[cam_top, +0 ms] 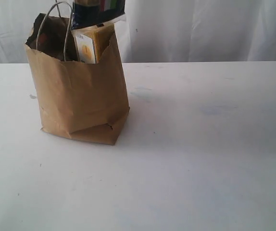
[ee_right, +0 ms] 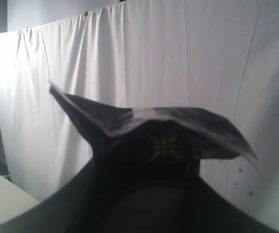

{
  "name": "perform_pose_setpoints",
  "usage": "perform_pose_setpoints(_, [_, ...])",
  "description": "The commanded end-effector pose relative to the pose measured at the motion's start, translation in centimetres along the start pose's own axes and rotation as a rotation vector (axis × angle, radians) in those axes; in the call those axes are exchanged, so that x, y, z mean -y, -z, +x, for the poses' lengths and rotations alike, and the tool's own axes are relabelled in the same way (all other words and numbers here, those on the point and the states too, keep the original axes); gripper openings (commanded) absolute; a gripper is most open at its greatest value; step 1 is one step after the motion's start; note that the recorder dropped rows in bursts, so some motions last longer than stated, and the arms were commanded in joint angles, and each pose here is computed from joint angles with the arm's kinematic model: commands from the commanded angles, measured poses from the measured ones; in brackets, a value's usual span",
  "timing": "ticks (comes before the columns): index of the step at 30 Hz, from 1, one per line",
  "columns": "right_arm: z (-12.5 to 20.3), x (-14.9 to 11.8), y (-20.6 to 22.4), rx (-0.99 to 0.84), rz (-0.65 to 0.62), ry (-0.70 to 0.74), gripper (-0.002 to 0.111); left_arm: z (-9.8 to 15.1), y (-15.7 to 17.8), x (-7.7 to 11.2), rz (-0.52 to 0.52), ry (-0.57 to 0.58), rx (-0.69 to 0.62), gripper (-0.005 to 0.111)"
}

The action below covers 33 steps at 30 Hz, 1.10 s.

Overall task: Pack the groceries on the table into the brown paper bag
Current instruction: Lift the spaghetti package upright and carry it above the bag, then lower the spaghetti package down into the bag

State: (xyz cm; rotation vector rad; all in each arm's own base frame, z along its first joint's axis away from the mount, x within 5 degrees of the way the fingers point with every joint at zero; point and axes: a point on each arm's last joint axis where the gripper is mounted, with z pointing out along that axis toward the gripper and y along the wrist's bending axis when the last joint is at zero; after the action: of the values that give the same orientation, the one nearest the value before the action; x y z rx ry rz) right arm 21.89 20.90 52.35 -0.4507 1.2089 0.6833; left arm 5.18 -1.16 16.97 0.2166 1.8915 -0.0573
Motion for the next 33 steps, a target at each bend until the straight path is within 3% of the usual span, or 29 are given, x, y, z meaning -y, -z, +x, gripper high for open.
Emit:
perform_pose_setpoints(1, [-0.5, 0.5, -1.7, 0.089, 0.031, 0.011, 0.000, 0.0, 0.0, 0.0, -0.004, 0.001, 0.005, 0.000])
perform_pose_setpoints(7, [2.0, 0.4, -3.7, 0.000, 0.019, 0.110, 0.000, 0.0, 0.0, 0.0, -0.004, 0.001, 0.005, 0.000])
perform_pose_setpoints(19, [2.7, 0.5, -4.3, -0.005, 0.023, 0.275, 0.000, 0.0, 0.0, 0.0, -0.004, 0.001, 0.005, 0.000])
perform_pose_setpoints(33, [3.7, -0.4, -7.2, 0.017, 0.002, 0.268, 0.000, 0.0, 0.0, 0.0, -0.004, 0.001, 0.005, 0.000])
